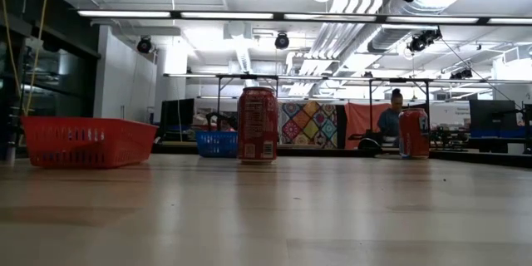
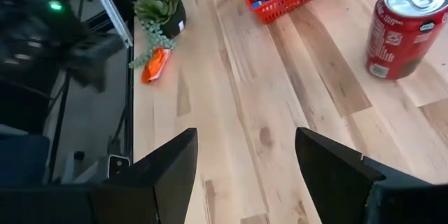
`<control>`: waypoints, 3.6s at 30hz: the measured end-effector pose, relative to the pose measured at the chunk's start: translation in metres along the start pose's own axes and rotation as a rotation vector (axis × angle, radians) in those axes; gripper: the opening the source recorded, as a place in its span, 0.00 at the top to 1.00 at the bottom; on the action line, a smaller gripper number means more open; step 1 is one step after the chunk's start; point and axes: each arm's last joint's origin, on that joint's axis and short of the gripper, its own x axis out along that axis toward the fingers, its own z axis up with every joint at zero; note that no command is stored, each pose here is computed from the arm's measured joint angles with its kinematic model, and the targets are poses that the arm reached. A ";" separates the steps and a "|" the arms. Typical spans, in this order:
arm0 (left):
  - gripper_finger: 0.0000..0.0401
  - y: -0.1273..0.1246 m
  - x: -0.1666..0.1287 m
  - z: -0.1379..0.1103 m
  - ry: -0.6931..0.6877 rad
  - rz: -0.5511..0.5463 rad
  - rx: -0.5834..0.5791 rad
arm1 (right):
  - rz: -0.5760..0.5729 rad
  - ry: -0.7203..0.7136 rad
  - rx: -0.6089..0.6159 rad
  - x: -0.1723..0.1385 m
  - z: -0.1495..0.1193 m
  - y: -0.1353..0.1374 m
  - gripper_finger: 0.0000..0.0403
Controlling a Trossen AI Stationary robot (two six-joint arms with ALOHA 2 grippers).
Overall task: Sort candy
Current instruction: Put the orange chocolate into the blue bin
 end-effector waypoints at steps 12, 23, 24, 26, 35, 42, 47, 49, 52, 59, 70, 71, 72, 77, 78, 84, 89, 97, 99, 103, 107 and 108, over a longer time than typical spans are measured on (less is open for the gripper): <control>0.54 -0.010 0.036 -0.055 0.441 0.054 -0.007 | -0.060 -0.038 -0.038 -0.002 -0.007 0.009 0.41; 0.54 -0.002 0.055 -0.064 0.363 0.090 -0.026 | -0.080 -0.047 -0.009 -0.002 -0.007 0.008 0.41; 0.54 -0.002 0.057 -0.066 0.369 0.092 -0.027 | -0.081 -0.048 -0.008 -0.002 -0.007 0.008 0.41; 0.54 -0.001 0.059 -0.069 0.369 0.091 -0.028 | -0.082 -0.048 0.011 -0.002 -0.007 0.008 0.41; 0.76 0.001 0.060 -0.065 0.316 0.068 -0.094 | -0.081 -0.048 0.017 -0.001 -0.007 0.008 0.41; 0.99 0.031 0.035 -0.046 0.206 0.181 -0.223 | -0.081 -0.048 0.010 -0.001 -0.007 0.008 0.41; 1.00 0.078 -0.043 -0.026 -0.034 0.489 -0.313 | -0.117 -0.074 0.008 -0.002 -0.006 0.007 0.41; 1.00 0.094 -0.085 -0.024 -0.170 0.661 -0.398 | -0.122 -0.078 0.009 -0.002 -0.006 0.007 0.41; 1.00 0.109 -0.140 -0.035 -0.370 0.906 -0.546 | -0.123 -0.079 0.010 -0.002 -0.006 0.007 0.41; 1.00 0.120 -0.193 -0.096 -0.701 1.146 -0.889 | -0.123 -0.079 0.010 -0.002 -0.006 0.007 0.41; 1.00 0.148 -0.191 -0.133 -0.791 1.164 -1.088 | -0.148 -0.281 0.028 -0.003 0.010 0.010 0.41; 1.00 0.154 -0.193 -0.134 -0.758 1.172 -1.065 | -0.138 -0.307 0.028 -0.003 0.013 0.010 0.41; 1.00 0.162 -0.195 -0.135 -0.723 1.172 -1.040 | -0.128 -0.334 0.034 -0.004 0.017 0.009 0.41; 1.00 0.200 -0.208 -0.138 -0.619 0.967 -0.889 | -0.118 -0.456 0.086 -0.006 0.036 0.001 0.41; 1.00 0.203 -0.209 -0.139 -0.624 0.895 -0.883 | -0.117 -0.472 0.103 -0.006 0.038 -0.001 0.41; 0.99 0.201 -0.200 -0.149 -0.505 0.616 -0.939 | -0.120 -0.486 0.209 -0.006 0.042 -0.008 0.41; 0.91 0.180 -0.187 -0.165 -0.249 0.615 -1.030 | -0.136 -0.458 0.228 -0.005 0.039 -0.010 0.41; 0.67 0.154 -0.177 -0.171 -0.273 0.804 -1.305 | -0.222 -0.341 0.115 -0.002 0.029 -0.016 0.41; 0.61 0.152 -0.168 -0.178 -0.290 0.837 -1.381 | -0.230 -0.302 0.092 -0.001 0.026 -0.018 0.41; 0.52 0.156 -0.144 -0.201 -0.287 0.864 -1.580 | -0.252 -0.256 0.064 -0.001 0.022 -0.020 0.41; 0.47 0.168 -0.124 -0.220 -0.320 0.824 -1.711 | -0.267 -0.232 0.058 0.000 0.020 -0.021 0.41; 0.46 0.172 -0.120 -0.223 -0.332 0.801 -1.733 | -0.268 -0.230 0.058 0.000 0.020 -0.022 0.41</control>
